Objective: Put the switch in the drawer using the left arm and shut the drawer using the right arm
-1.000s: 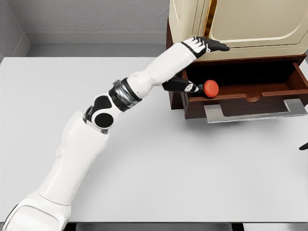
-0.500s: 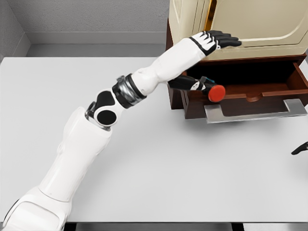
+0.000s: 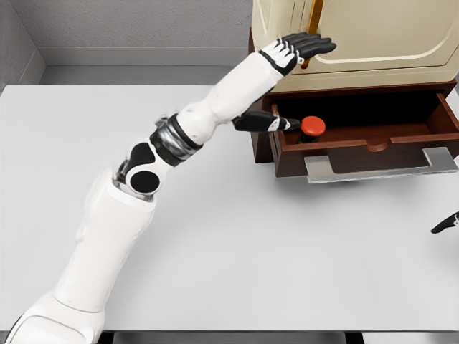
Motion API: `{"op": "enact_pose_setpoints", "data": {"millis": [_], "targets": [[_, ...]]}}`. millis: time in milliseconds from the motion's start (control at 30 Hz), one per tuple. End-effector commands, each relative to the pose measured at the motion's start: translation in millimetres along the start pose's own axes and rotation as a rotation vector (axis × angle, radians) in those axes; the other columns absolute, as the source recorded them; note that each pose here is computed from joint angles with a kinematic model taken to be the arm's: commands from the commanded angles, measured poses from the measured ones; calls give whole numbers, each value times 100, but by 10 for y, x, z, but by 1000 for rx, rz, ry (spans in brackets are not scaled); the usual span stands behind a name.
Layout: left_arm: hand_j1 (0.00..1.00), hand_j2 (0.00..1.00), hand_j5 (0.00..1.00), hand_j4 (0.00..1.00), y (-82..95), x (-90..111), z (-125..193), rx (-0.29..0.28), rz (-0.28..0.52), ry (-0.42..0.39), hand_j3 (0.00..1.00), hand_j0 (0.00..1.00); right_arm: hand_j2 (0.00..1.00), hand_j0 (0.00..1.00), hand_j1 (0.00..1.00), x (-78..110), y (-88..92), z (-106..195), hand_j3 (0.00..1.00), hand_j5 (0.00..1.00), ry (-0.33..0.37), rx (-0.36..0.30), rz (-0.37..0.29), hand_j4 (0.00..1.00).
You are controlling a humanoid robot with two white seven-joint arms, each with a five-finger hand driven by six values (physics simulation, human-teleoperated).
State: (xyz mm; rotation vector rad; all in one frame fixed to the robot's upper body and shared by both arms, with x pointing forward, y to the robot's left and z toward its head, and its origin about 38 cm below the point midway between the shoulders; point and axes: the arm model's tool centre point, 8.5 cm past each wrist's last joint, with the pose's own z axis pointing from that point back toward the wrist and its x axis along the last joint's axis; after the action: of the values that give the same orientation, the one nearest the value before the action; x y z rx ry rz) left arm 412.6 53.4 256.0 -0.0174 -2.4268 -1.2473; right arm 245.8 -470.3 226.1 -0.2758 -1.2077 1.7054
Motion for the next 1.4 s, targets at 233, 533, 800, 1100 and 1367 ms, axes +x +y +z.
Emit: {"op": "enact_pose_setpoints", "data": {"millis": [233,533,800,1100,1367], "targets": [[100,100,100,100,379,449,125,-68,133,-99,100,100,76,76,76,3,-7,-6,76,76,-3,-4,-5,76],[100,100,100,100,475,244,87,-215,729,94,100,100,76,76,76,6,6,-24,76,76,-7,0,-6,76],[100,100,100,100,343,119,128,-347,1120,349,100,100,76,76,76,7,9,-26,76,76,-8,0,-8,76],[100,100,100,100,350,-8,125,-383,1047,507,100,100,78,78,78,7,10,-26,78,78,-7,1,-7,78],[100,100,100,100,283,23,57,-406,1055,498,100,100,78,78,78,6,5,-23,78,78,-7,-2,-7,78]]}}
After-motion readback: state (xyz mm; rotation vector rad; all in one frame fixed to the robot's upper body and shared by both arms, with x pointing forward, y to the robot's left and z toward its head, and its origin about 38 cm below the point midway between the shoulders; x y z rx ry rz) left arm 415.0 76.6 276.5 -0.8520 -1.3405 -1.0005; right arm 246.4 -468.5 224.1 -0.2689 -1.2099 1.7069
